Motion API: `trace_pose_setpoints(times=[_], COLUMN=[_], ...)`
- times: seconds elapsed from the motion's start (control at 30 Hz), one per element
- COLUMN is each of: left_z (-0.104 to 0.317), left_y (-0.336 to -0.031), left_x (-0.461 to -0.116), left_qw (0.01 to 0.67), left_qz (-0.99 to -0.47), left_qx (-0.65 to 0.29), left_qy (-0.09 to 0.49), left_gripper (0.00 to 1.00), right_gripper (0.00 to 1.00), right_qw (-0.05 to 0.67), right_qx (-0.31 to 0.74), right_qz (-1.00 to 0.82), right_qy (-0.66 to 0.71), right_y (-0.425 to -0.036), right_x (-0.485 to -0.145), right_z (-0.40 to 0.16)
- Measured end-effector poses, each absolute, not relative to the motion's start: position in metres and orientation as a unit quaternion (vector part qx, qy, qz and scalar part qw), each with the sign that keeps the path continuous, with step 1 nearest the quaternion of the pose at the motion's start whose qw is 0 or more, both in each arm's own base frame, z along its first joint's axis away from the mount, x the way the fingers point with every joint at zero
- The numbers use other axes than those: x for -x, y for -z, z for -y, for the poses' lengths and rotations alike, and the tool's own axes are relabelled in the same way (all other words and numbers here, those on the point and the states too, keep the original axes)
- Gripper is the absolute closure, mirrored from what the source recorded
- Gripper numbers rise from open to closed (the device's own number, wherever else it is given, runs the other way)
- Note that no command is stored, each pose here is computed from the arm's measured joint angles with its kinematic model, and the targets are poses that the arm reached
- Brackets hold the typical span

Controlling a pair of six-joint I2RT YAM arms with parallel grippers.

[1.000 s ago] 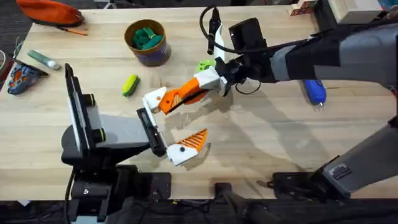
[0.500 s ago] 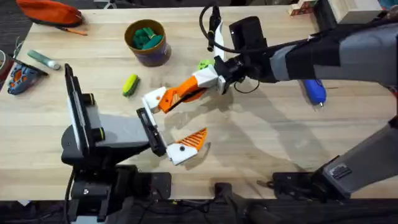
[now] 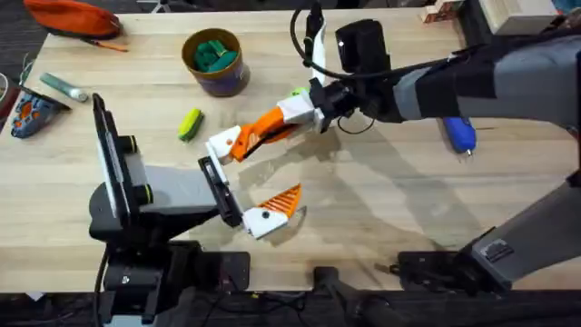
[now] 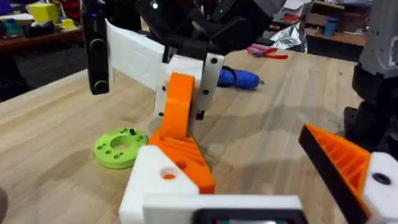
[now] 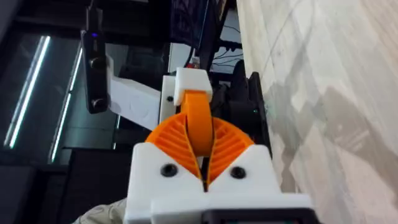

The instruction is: Pick up the gripper from the table and insert it into the empty holder that is missing its gripper. Then pick up a screw, insert it into the mounting hole, and use the screwdriver to tighten it. Finally, clean up the table by picking up the vegetable and placing it into the bucket.

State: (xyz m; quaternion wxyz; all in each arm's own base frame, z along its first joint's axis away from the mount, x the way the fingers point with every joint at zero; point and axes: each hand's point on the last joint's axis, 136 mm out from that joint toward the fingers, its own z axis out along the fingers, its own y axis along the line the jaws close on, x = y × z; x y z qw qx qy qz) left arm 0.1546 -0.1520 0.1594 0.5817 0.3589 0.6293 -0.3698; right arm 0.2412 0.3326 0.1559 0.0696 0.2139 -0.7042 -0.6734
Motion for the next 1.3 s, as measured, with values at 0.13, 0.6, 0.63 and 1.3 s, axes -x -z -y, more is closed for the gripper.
trace_pose_setpoints(times=[0.13,0.6,0.63,1.3], left_z=[0.152,0.151,0.151,0.149], left_y=[-0.159,-0.159,-0.159,-0.159], left_x=[-0.154,-0.156,-0.156,-0.160], left_qw=[0.581,0.581,0.580,0.583], left_qz=[-0.629,-0.633,-0.634,-0.640], left_qx=[-0.359,-0.352,-0.352,-0.341], left_qy=[0.370,0.371,0.371,0.366], left_gripper=[0.015,0.015,0.015,0.015], right_gripper=[0.997,0.997,0.997,0.998], right_qw=[0.072,0.071,0.072,0.075], right_qx=[-0.212,-0.198,-0.196,-0.179], right_qz=[0.704,0.708,0.709,0.722], right_qy=[0.674,0.674,0.674,0.665], right_y=[-0.154,-0.151,-0.151,-0.151], right_x=[-0.239,-0.235,-0.235,-0.230], right_z=[-0.332,-0.333,-0.333,-0.346])
